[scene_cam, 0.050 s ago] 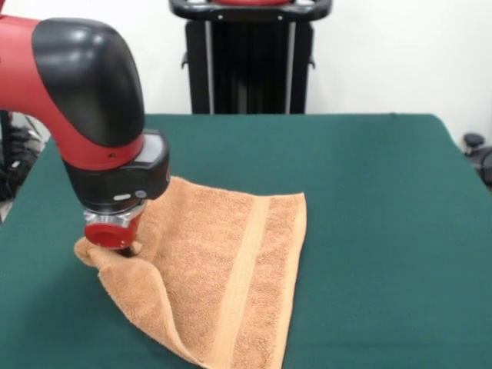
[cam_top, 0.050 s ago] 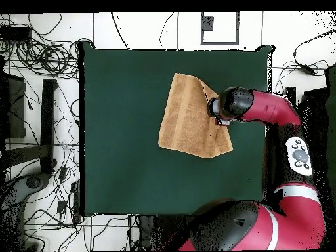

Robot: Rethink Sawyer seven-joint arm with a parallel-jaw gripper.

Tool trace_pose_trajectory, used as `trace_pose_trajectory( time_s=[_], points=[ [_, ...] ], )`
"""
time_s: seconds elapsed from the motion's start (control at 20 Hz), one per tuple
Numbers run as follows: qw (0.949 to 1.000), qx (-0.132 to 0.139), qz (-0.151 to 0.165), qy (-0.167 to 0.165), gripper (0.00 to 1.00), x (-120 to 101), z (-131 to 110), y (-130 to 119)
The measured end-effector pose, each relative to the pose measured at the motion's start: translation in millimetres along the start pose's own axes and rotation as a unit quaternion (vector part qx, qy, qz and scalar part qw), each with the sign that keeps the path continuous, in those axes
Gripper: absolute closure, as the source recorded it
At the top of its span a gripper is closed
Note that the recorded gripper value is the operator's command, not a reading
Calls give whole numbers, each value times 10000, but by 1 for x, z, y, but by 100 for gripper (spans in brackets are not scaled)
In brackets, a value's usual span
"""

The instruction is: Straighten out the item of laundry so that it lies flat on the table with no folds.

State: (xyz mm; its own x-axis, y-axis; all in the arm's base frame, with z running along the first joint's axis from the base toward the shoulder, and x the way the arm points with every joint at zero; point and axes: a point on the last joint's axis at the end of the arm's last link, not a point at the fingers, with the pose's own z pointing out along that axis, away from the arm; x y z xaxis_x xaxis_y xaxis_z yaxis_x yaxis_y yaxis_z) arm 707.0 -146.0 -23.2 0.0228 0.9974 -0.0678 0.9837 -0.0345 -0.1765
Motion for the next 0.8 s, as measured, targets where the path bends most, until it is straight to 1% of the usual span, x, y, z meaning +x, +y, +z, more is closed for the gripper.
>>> trace_pose_trajectory(
  time_s=[0.2,0.8],
  points=[
    [10000,-7,-93,-13,100,14,-1,2],
    [10000,-14,-96,-8,100,14,-2,3]
  ],
)
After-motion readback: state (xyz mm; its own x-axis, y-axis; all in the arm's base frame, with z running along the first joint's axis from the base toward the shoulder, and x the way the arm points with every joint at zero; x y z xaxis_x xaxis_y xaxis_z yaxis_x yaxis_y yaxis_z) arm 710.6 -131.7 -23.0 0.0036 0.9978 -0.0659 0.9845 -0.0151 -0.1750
